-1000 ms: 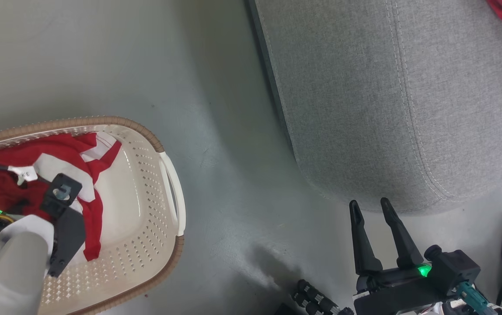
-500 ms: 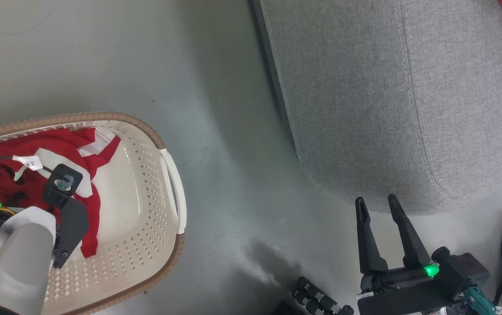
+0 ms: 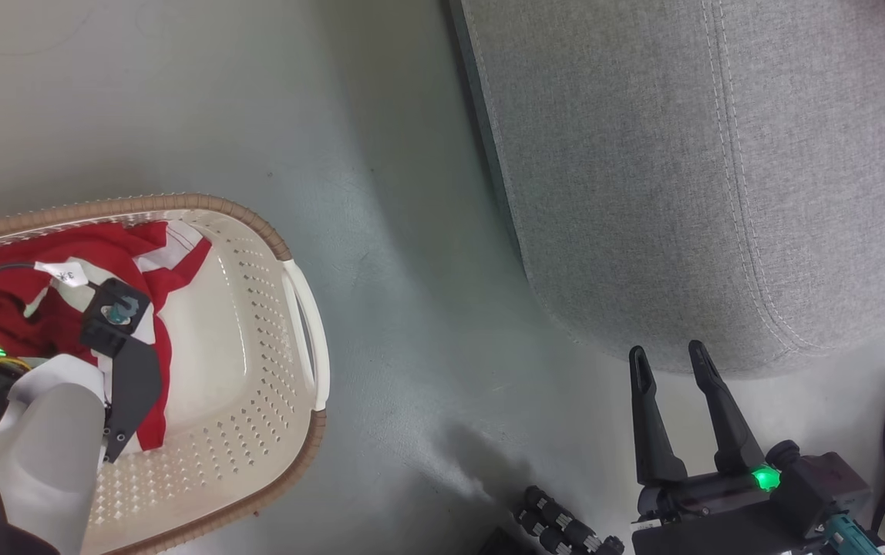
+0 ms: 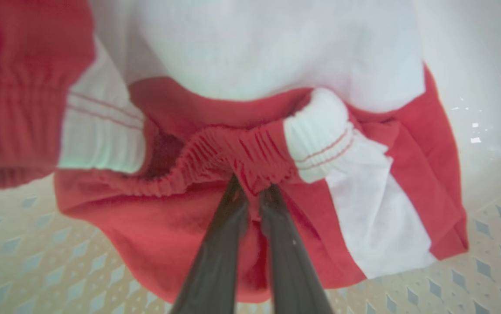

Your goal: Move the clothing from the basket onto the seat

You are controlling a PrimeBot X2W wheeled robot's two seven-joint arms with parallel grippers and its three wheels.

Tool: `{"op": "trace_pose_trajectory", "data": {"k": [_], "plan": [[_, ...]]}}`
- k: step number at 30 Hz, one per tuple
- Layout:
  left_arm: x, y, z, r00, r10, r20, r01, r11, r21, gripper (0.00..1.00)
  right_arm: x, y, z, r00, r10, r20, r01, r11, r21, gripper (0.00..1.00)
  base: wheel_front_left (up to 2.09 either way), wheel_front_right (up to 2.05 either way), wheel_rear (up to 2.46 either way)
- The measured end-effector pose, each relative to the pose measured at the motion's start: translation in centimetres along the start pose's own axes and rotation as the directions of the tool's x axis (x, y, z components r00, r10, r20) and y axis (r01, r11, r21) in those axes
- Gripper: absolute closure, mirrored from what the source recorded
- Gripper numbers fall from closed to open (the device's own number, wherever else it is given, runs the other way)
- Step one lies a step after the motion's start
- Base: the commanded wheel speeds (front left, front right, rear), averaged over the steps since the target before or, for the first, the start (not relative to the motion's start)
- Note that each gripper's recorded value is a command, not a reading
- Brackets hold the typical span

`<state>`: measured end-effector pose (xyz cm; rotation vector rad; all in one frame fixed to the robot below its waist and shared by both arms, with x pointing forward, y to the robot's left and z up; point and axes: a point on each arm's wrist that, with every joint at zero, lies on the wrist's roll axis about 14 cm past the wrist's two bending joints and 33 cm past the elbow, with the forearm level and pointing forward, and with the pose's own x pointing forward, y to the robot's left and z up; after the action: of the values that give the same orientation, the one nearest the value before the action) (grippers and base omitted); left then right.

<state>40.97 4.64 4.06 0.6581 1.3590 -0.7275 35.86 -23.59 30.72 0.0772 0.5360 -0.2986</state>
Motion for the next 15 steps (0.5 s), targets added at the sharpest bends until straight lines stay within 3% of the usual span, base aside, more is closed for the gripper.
{"op": "trace_pose_trajectory", "data": {"k": [8,15], "plan": [[-0.1,0.6,-0.3,1.000,0.014,-0.003,-0.014,1.000,-0.023,1.00,0.1,0.4,0.3,1.000,0.013,0.010,-0.013,1.000,0.002,0.00,0.00,0.00,0.00],[-1.0,1.1,0.5,0.999,0.024,0.041,-0.020,0.995,-0.102,1.00,0.4,0.9,1.5,0.998,0.034,0.046,-0.035,0.999,0.002,0.00,0.00,0.00,0.00]]}}
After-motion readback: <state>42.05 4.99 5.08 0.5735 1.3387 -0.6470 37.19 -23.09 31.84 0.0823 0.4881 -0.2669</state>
